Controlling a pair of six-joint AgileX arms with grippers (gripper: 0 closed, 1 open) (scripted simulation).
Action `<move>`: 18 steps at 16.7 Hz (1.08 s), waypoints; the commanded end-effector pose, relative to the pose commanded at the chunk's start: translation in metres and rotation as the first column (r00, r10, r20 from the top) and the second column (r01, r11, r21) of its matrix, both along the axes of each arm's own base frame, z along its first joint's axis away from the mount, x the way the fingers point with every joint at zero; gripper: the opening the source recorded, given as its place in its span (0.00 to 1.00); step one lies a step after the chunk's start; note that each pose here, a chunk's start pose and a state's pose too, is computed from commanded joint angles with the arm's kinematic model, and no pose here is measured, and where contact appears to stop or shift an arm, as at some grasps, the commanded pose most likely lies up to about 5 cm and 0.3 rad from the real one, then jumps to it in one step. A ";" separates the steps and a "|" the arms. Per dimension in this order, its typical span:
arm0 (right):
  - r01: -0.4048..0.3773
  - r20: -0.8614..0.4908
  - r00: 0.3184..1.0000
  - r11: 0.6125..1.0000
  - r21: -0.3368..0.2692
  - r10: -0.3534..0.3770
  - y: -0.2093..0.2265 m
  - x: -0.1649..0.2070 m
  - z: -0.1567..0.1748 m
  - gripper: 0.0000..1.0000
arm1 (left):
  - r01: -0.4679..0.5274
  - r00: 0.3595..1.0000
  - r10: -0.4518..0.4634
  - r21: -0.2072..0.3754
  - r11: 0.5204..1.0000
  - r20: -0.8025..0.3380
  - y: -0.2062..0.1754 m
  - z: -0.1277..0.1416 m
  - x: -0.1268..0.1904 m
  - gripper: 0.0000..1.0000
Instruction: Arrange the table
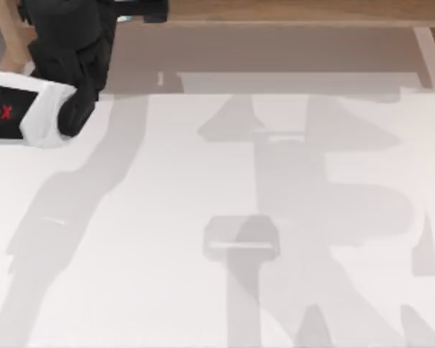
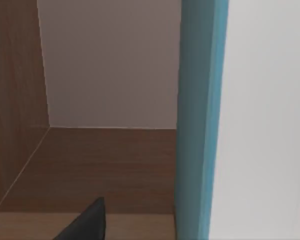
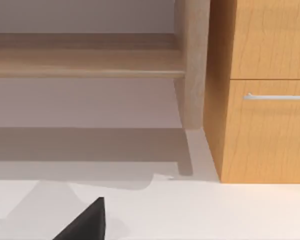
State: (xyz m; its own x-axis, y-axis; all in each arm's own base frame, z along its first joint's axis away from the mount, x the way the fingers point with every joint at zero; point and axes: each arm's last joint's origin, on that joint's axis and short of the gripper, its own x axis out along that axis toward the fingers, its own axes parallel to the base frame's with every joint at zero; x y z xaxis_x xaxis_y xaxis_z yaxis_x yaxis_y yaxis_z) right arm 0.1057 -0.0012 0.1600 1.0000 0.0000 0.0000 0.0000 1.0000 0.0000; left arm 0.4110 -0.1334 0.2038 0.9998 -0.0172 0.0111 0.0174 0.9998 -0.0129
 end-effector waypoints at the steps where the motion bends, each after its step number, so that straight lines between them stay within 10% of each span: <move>1: 0.000 0.000 1.000 1.000 0.000 0.000 0.000 0.000 0.000 1.00 | -0.003 1.000 0.003 0.001 1.000 -0.004 0.002 -0.001 0.000 1.00; 12: 0.000 0.000 1.000 1.000 0.000 0.000 0.000 0.000 0.000 1.00 | 0.000 1.000 0.000 0.000 1.000 0.000 0.000 0.000 0.020 1.00; 18: 0.000 0.000 1.000 1.000 0.000 0.000 0.000 0.000 0.000 1.00 | 0.000 1.000 0.000 0.000 1.000 0.000 0.000 0.000 0.020 0.55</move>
